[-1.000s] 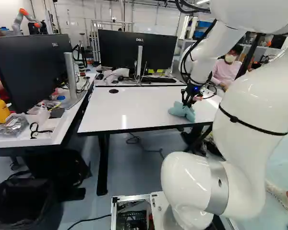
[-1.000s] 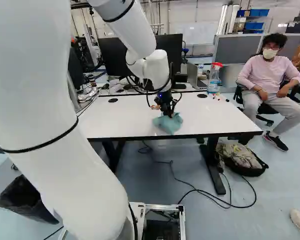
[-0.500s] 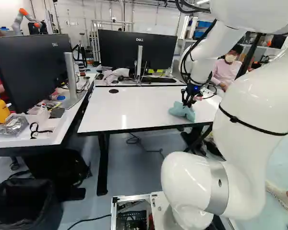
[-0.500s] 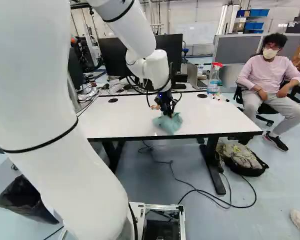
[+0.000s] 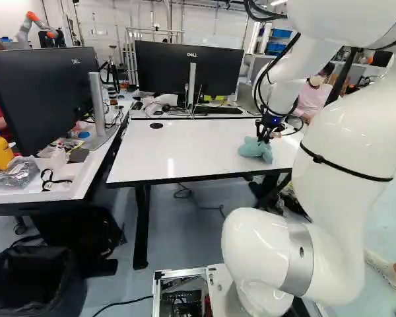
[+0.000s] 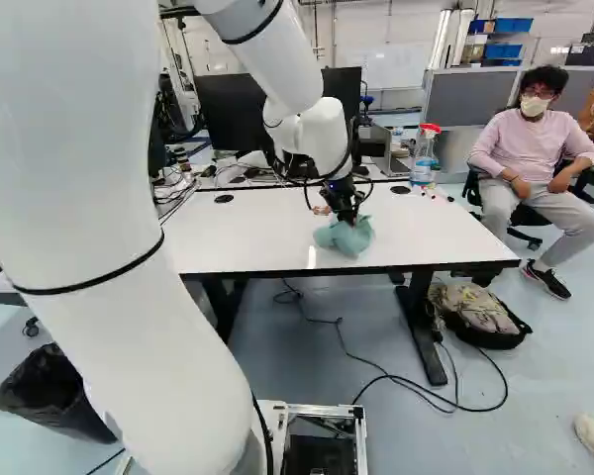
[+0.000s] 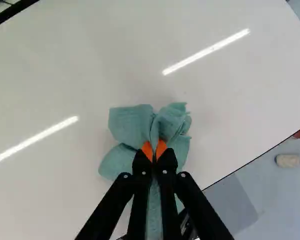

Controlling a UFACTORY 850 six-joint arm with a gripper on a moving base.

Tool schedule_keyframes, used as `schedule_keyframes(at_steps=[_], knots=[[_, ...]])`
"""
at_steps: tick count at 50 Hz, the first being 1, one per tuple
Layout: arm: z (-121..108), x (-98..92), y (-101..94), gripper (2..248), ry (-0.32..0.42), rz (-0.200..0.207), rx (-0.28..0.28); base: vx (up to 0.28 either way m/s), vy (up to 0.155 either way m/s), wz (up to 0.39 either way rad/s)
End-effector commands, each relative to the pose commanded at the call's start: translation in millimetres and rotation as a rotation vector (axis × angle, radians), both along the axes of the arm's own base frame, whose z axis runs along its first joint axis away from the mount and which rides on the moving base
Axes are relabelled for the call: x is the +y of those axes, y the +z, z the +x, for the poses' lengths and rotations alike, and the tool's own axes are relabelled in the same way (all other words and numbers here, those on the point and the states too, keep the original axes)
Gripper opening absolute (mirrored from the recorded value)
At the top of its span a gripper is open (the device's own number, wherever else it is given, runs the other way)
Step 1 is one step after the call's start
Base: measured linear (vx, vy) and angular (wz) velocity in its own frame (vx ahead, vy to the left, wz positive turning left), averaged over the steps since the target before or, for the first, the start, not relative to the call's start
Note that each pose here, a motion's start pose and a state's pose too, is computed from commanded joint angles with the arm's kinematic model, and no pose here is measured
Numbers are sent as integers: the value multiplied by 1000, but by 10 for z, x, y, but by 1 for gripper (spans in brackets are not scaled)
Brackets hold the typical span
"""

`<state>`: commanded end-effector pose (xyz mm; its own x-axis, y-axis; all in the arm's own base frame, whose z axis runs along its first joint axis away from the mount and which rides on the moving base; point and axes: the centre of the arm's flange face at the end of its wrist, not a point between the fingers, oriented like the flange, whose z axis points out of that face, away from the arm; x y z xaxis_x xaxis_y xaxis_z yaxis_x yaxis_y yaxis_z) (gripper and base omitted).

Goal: Clean the table with the green towel

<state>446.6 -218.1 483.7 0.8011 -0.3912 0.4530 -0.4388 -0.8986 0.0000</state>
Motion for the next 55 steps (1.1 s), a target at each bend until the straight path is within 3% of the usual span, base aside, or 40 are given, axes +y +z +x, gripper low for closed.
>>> schedule_keyframes(at_steps=[24,36,55], knots=[[314,-472,36,29,-52,-51,-98,0,0,0],[518,-701,-64,29,-70,-70,-131,0,0,0],[598,-762,-140,29,-72,-86,-161,0,0,0]])
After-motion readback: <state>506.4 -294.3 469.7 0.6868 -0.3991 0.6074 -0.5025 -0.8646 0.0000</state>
